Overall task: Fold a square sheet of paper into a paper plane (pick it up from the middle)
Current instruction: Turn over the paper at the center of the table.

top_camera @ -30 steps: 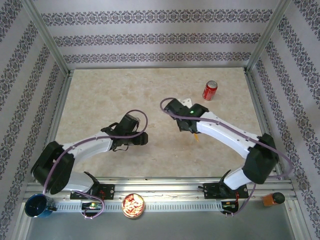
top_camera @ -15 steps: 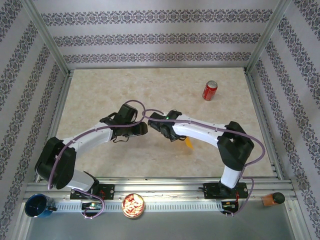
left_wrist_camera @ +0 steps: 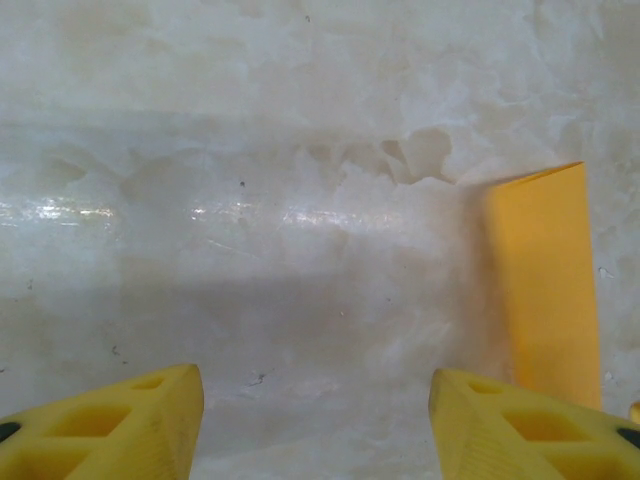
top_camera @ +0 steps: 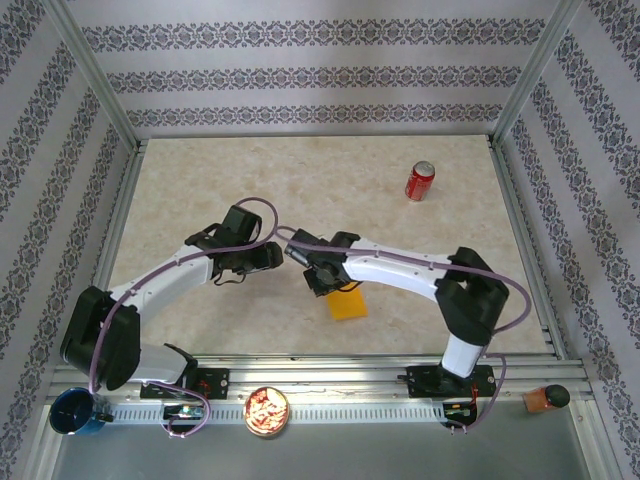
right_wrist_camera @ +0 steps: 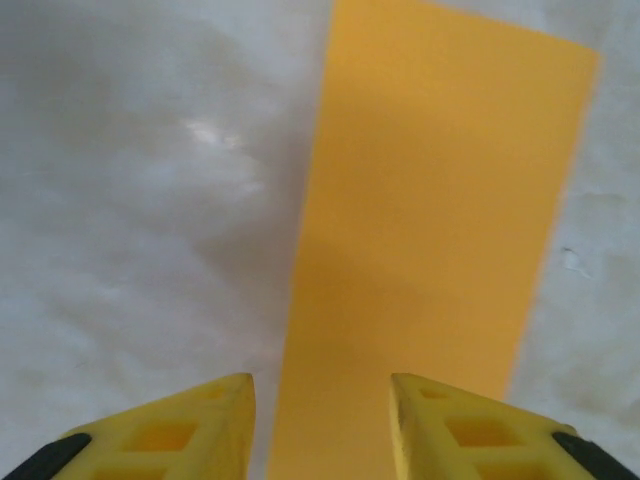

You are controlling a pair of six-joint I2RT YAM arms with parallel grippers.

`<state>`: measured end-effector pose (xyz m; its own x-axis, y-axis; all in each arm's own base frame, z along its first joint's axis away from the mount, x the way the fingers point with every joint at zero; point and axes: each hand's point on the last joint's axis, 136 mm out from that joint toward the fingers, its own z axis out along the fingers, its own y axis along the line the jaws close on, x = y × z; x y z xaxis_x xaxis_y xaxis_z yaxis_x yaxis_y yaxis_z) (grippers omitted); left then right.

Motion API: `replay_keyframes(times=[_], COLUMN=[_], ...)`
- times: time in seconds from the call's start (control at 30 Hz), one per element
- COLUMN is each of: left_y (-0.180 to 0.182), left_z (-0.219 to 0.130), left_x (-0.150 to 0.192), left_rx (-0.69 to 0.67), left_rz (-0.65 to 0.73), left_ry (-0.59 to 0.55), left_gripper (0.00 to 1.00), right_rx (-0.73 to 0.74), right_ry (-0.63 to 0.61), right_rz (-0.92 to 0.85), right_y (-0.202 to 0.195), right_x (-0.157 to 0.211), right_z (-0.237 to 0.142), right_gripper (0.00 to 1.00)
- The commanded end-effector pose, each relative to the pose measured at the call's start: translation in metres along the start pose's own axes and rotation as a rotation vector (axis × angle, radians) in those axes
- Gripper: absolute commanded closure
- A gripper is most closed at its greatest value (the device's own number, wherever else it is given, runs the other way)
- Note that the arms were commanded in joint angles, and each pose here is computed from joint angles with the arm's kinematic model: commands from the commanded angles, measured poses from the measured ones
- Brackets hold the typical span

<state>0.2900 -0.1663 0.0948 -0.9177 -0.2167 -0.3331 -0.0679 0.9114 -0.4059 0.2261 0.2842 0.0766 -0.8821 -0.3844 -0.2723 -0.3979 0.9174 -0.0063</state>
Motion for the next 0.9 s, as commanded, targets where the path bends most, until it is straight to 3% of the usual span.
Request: replay_keyframes(times=[0.0,0.17,0.33,0.67,0.87], left_y=[-0.002,-0.02,-0.036,-0.031,-0.037], left_z=[-0.007,-0.015,-0.016,-0.01,-0.018], left_x=[0.005,0.008,0.014,0.026,0.016], left_rx=[0.034,0.136,0.27,0.272,0.306], left_rz=[0.011,0.01,-0.041,-0.133,-0.206], left_ry=[0.009,0.013,0.014,0.056,0.008], left_gripper=[0.38,0.38,0.38,0.38,0.38], right_rx=[-0.169,-0.373,-0.531,-0.573,-0.578], right_ry=[-0.049,-0.133,-0.089,-0.024,0.025], right_rz=[0.026,0.219,0.511,0.492,0.492], right_y=[0.013,-0.002,-0.042,-0.044,-0.047], right_x=[-0.005,-0.01,-0.004,-0.002,0.006], right_z=[-0.023,-0.032,-0.004,0.028,0.046], right_gripper=[0.58,0.55,0.65,0.76,0.77])
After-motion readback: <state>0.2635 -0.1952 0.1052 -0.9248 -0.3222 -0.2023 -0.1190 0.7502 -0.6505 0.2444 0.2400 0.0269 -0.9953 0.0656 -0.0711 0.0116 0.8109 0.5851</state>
